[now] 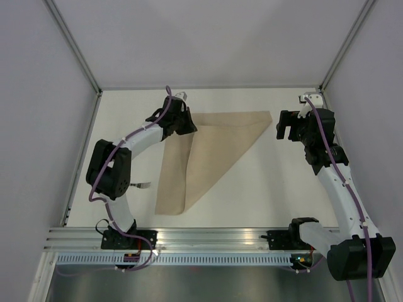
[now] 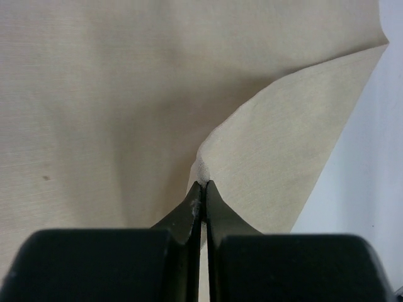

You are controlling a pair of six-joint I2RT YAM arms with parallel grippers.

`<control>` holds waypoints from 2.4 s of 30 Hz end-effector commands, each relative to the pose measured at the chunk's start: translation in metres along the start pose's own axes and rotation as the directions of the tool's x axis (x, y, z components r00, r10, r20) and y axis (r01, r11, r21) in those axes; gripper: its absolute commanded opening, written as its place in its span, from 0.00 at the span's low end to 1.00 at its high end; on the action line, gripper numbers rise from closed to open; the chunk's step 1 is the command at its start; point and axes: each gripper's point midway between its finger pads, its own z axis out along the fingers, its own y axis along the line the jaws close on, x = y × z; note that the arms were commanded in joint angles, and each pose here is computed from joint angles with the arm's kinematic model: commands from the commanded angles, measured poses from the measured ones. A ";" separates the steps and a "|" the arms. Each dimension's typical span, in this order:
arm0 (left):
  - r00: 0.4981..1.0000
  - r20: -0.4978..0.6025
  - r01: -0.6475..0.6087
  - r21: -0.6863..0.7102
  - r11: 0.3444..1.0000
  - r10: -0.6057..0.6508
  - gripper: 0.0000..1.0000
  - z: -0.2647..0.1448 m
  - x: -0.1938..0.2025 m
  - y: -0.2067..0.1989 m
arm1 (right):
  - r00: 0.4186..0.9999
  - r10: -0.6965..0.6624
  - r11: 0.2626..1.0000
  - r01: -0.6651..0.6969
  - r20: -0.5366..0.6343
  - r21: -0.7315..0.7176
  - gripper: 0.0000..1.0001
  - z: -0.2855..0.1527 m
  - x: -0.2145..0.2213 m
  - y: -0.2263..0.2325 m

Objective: Fold the napkin, place the utensils inside, and roll it up
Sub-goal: Fold the napkin

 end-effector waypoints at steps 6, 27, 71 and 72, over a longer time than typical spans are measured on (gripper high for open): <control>1.000 0.026 0.016 0.012 1.000 -0.016 0.02 -0.003 -0.049 0.021 | 1.000 0.010 1.000 -0.010 0.006 0.002 0.98 -0.002 -0.001 0.000; 0.996 0.051 0.073 -0.019 0.997 -0.072 0.02 0.006 -0.104 0.060 | 1.000 0.007 1.000 -0.007 0.000 -0.003 0.98 -0.002 0.002 0.000; 0.993 0.023 0.115 -0.102 0.988 -0.113 0.30 0.038 -0.118 0.123 | 1.000 0.004 1.000 -0.004 -0.031 -0.009 0.98 0.004 0.011 0.001; 0.994 0.030 0.107 -0.110 0.988 -0.105 0.40 0.038 -0.120 0.124 | 1.000 0.003 1.000 -0.003 -0.031 -0.012 0.98 0.004 0.011 0.002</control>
